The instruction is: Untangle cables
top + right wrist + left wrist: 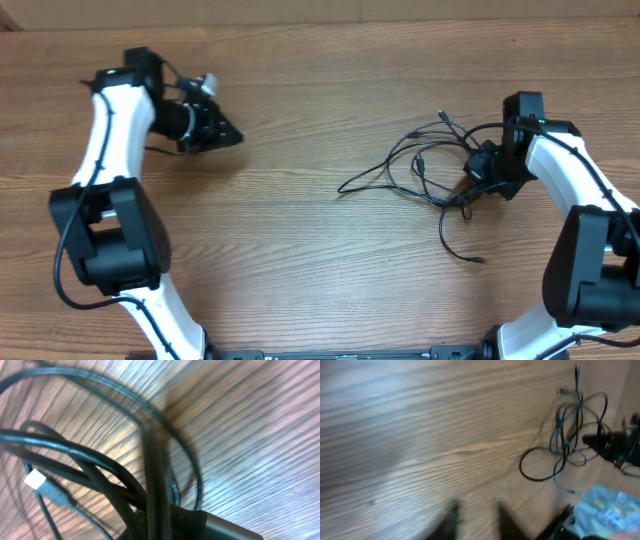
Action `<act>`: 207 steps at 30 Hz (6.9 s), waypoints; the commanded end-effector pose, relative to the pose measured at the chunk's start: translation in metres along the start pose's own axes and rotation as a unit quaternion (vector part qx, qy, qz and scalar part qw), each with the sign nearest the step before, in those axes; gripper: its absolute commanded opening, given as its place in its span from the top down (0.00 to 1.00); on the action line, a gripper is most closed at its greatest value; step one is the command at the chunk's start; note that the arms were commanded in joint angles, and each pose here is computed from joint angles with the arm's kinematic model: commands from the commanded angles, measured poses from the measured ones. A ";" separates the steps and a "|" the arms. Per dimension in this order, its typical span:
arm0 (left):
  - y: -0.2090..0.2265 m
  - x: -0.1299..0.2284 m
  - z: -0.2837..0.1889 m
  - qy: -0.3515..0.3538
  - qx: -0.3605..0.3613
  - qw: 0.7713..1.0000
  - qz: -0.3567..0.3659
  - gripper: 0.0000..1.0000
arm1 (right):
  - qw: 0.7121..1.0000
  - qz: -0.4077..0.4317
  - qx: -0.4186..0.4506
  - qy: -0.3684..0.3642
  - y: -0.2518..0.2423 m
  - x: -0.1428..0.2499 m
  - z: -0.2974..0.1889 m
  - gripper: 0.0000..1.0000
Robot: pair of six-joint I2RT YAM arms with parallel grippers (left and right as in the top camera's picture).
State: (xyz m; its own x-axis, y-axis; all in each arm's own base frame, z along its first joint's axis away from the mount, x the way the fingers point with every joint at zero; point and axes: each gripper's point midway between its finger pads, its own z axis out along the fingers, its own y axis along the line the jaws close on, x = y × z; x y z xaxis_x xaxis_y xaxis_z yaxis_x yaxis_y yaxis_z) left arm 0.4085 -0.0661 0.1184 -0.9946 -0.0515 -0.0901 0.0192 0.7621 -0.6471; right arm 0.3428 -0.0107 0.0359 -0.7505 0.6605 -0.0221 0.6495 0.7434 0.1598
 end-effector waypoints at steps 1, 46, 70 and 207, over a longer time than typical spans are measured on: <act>-0.047 0.006 0.020 0.018 -0.001 0.995 0.097 0.39 | 0.999 -0.026 -0.034 0.018 0.020 0.010 -0.002 0.96; 0.054 0.021 0.082 -0.010 -0.329 0.944 -0.005 0.96 | 0.998 -0.056 0.034 -0.008 0.012 0.016 0.002 0.89; 0.180 0.037 0.006 -0.079 -0.230 0.933 -0.266 0.96 | 0.998 -0.054 0.038 -0.017 0.003 0.018 0.019 0.84; -0.277 0.043 -0.099 -0.173 0.030 0.923 0.342 0.96 | 0.947 -0.266 -0.174 -0.041 0.169 0.120 0.025 0.02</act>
State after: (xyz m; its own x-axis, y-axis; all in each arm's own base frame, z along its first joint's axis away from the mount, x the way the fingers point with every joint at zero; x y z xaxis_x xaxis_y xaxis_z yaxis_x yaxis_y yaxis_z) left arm 0.3524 -0.2291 0.3054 -0.7198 0.3191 -0.6165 0.6340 0.6639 -0.3966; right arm 0.3621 0.2121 0.0428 -0.9534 0.1671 -0.2513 0.0256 0.8745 0.4843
